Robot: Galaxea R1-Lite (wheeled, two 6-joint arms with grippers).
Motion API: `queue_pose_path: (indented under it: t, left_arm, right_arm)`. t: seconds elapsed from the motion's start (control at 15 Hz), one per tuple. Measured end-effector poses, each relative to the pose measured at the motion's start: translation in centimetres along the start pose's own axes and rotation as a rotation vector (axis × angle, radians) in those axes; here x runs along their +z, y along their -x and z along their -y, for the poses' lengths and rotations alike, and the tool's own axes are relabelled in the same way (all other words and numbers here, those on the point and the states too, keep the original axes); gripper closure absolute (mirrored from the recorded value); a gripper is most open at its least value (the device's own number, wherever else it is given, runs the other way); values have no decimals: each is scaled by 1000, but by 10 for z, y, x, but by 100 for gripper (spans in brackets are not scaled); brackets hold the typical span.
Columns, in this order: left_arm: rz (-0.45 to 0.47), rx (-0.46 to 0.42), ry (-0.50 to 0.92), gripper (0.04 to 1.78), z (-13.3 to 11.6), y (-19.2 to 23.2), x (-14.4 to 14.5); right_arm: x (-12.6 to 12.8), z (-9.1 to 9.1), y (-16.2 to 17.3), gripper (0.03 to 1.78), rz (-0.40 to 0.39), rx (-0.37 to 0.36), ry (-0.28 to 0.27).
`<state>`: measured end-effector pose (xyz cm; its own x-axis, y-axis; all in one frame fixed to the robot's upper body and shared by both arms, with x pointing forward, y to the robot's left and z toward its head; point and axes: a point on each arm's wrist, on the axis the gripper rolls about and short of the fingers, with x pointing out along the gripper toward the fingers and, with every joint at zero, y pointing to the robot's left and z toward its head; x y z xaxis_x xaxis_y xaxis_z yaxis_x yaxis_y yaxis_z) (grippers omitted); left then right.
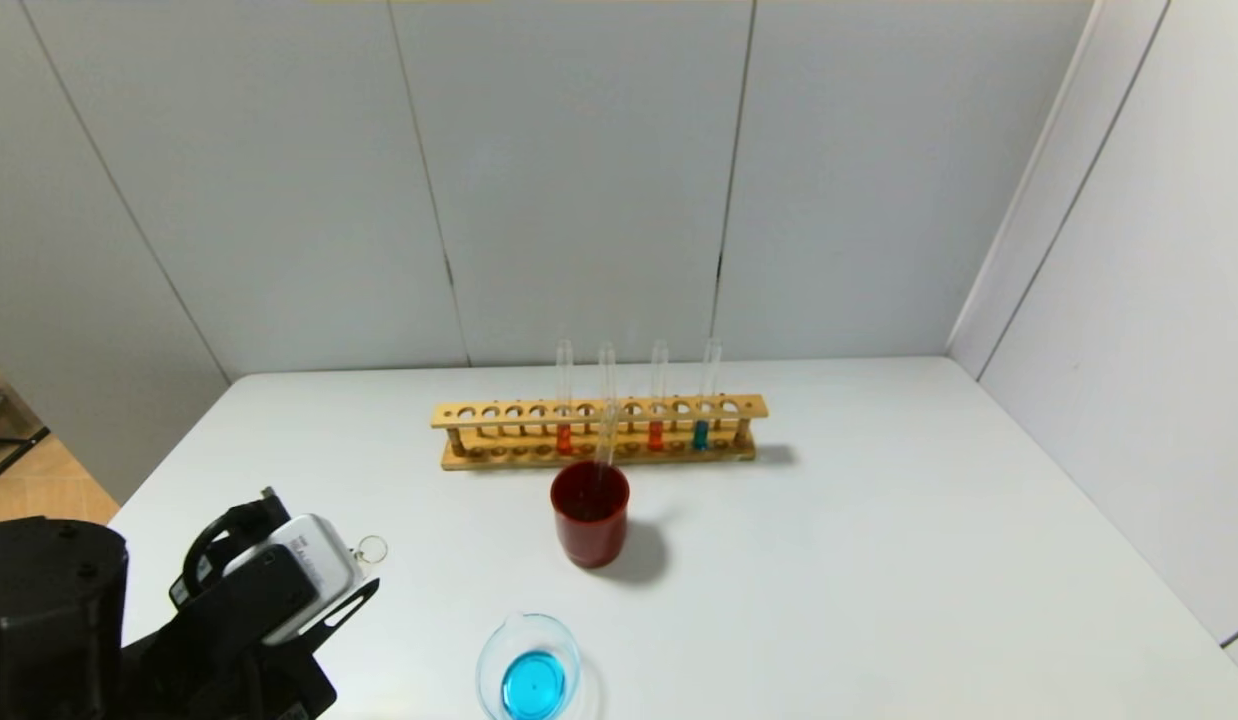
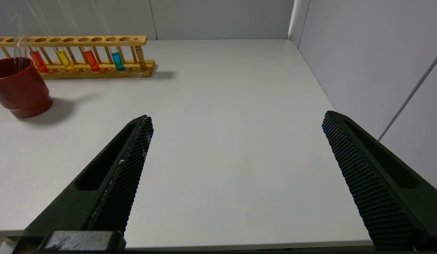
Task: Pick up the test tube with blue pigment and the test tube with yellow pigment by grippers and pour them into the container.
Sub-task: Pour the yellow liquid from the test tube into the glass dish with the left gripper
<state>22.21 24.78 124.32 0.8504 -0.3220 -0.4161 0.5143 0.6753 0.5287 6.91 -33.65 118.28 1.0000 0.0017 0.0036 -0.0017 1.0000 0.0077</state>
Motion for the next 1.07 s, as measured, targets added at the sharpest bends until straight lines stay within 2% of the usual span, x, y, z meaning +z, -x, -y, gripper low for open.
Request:
queue_pose_path:
  t: [0.2, 0.6, 0.8, 1.07]
  left_arm:
    - [-51, -33, -51, 149, 6, -21, 0]
    - [-48, -34, -246, 149, 16, -59, 2]
    - [-81, -54, -322, 149, 20, -63, -5]
    - [-132, -38, -394, 149, 22, -63, -11]
  right_arm:
    - [0, 0, 0, 6, 0, 0, 0]
    - [0, 0, 0, 6, 0, 0, 0]
    - [0, 0, 0, 6, 0, 0, 0]
    - [0, 0, 0, 6, 0, 0, 0]
